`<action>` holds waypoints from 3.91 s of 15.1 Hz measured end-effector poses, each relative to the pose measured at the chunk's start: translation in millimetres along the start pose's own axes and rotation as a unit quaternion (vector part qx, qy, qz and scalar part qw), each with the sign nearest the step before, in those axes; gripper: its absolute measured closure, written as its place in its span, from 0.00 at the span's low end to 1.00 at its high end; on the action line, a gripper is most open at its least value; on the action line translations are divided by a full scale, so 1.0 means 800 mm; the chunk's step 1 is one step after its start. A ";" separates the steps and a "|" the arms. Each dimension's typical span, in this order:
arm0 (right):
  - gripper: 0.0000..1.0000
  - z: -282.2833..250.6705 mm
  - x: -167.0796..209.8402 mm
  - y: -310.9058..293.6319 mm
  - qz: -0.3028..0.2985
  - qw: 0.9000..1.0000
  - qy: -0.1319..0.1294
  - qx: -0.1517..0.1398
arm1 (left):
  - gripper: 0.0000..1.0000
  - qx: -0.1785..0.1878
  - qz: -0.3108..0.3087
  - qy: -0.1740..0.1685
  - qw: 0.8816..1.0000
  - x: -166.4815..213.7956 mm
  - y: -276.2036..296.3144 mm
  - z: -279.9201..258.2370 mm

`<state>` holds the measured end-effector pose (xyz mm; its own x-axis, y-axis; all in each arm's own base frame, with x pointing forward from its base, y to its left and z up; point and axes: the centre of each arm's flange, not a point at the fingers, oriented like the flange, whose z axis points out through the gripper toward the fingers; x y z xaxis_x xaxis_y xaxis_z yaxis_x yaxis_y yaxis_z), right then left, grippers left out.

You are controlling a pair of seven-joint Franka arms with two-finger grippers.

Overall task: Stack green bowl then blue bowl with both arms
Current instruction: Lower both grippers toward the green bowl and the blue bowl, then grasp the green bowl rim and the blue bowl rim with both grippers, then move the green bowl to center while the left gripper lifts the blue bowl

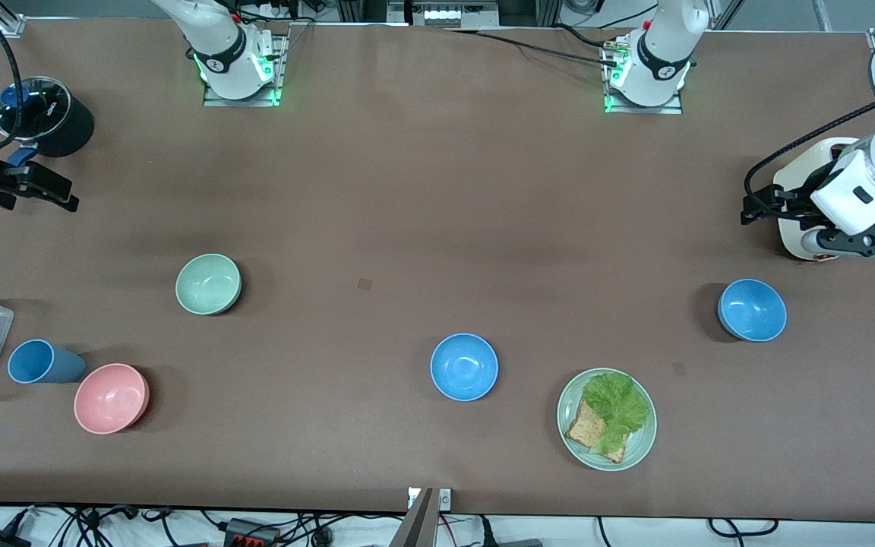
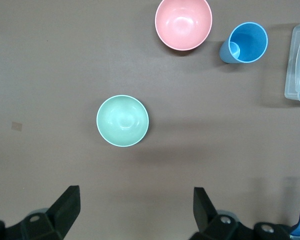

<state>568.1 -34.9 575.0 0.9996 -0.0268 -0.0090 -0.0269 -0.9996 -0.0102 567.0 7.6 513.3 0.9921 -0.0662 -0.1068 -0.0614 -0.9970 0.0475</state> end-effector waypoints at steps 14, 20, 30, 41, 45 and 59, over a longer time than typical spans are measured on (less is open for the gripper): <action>0.00 0.112 0.037 0.002 0.001 1.000 -0.031 -0.001 | 0.00 -0.010 -0.045 -0.004 0.999 0.040 -0.085 0.079; 0.00 0.276 0.078 0.005 0.002 0.996 -0.089 -0.004 | 0.00 -0.008 -0.078 0.019 0.997 0.078 -0.209 0.220; 0.26 0.445 0.084 0.008 0.003 0.990 -0.142 -0.007 | 0.12 -0.001 -0.021 0.033 0.999 0.085 -0.281 0.346; 0.96 0.431 0.094 -0.039 -0.025 0.991 -0.134 0.006 | 0.95 -0.018 0.045 0.011 0.999 0.083 -0.282 0.357; 0.96 0.378 0.096 -0.201 -0.066 0.989 -0.132 0.016 | 0.95 -0.039 0.060 -0.021 0.997 0.076 -0.266 0.326; 0.96 0.425 -0.099 -0.611 0.004 0.991 -0.133 0.010 | 0.95 -0.072 0.073 -0.088 0.991 0.047 -0.064 0.138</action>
<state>498.8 459.6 241.1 0.9619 -0.0293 -0.2717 -0.0384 -0.9989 -0.0283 595.4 51.8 397.1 0.9385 -0.2280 -0.2592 -0.1743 -0.9611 0.2144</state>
